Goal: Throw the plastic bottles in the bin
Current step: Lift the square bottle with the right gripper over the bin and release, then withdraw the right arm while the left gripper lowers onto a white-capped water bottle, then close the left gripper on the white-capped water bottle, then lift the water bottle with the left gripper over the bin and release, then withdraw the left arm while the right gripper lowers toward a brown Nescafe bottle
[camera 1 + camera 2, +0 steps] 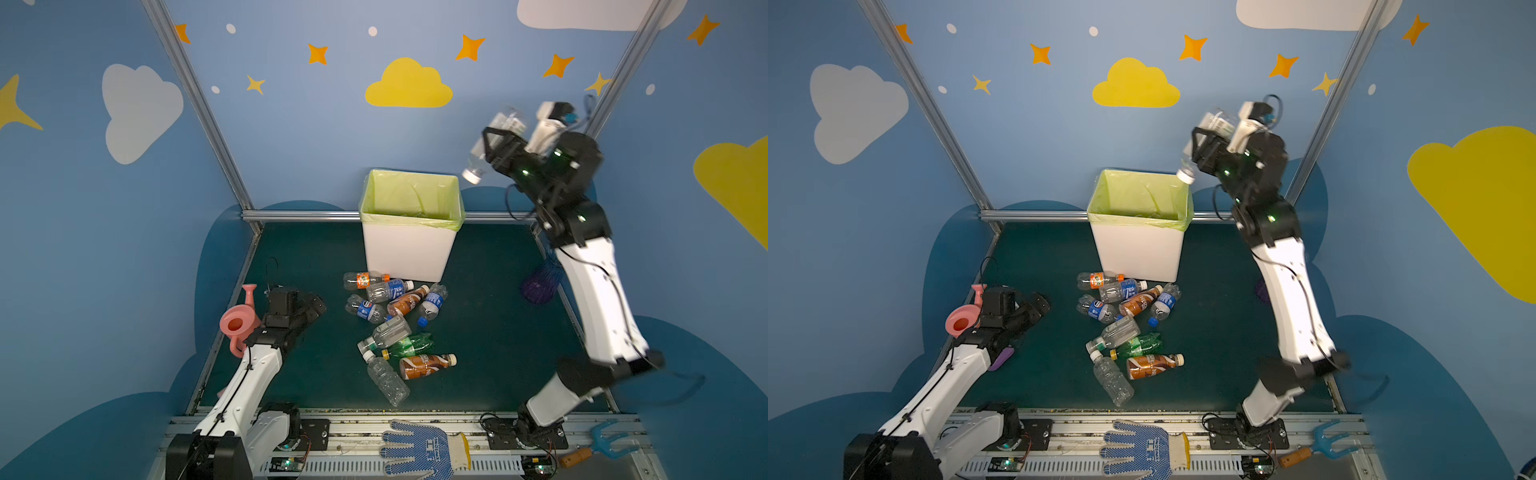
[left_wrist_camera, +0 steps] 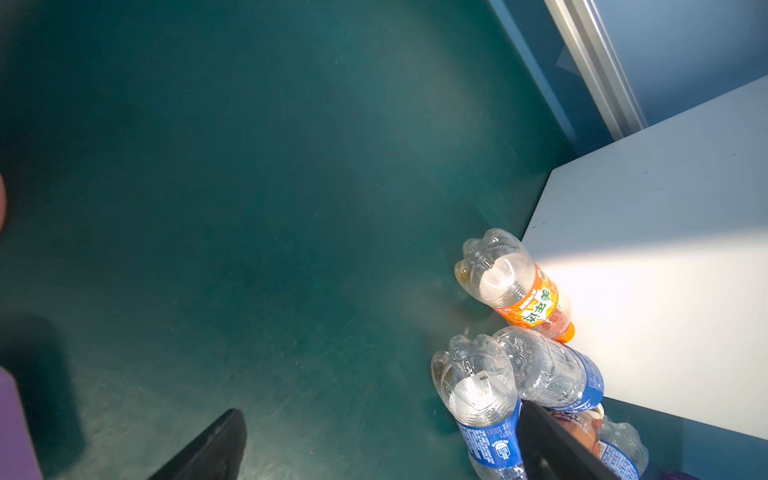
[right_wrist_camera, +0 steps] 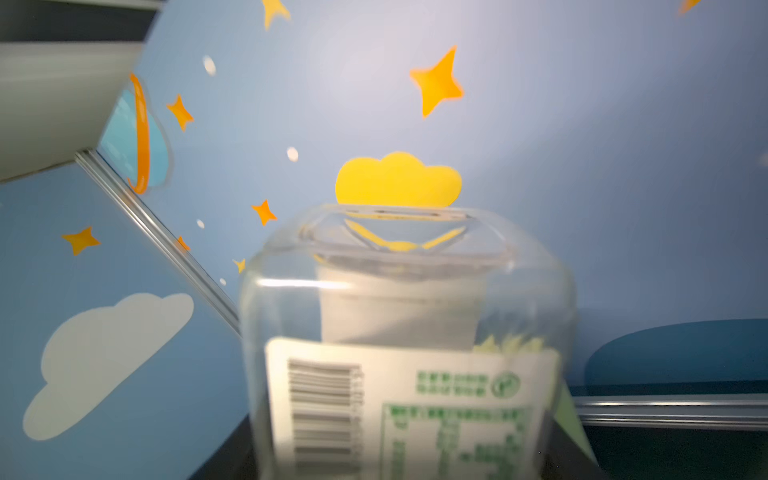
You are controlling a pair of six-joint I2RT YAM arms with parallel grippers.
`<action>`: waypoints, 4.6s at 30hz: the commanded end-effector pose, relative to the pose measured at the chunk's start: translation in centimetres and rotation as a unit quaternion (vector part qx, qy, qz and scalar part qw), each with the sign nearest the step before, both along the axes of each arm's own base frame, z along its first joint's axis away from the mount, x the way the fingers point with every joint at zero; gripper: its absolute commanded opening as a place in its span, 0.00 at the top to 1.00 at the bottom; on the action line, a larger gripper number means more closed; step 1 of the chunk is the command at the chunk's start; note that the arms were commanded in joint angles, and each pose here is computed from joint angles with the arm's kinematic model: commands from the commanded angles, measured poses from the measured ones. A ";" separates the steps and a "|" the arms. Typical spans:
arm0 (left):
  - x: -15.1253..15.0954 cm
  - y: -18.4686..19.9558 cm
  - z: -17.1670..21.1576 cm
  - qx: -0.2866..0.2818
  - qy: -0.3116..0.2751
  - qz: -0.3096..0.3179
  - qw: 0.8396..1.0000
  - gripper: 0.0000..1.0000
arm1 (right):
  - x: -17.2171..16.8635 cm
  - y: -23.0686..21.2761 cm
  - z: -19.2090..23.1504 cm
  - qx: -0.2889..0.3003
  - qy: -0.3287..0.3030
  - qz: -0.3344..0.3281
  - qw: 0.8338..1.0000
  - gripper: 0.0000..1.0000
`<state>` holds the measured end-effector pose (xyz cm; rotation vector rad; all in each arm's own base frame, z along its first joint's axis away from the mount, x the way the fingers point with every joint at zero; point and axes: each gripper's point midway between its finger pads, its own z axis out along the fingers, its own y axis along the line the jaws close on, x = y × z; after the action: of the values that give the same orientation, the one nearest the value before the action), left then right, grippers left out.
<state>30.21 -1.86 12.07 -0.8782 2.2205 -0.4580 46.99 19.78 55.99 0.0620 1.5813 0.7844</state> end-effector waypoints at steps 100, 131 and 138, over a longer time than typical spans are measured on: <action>-4.8 -10.1 41.4 0.123 -0.453 -0.125 0.874 0.46 | -18.5 -16.9 -39.3 -0.012 0.326 -0.124 0.937 0.02; 11.7 -22.9 39.0 0.076 -0.412 -0.286 0.862 0.00 | -23.5 -14.3 -41.7 0.045 0.370 -0.070 0.925 0.02; 8.7 -19.6 27.9 0.119 -0.332 -0.276 0.894 0.00 | -25.4 -11.7 -44.3 0.087 0.427 -0.041 0.899 0.02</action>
<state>38.95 -22.63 43.53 0.1009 1.7344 -0.6986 22.58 6.92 12.34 0.6194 2.2667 0.8153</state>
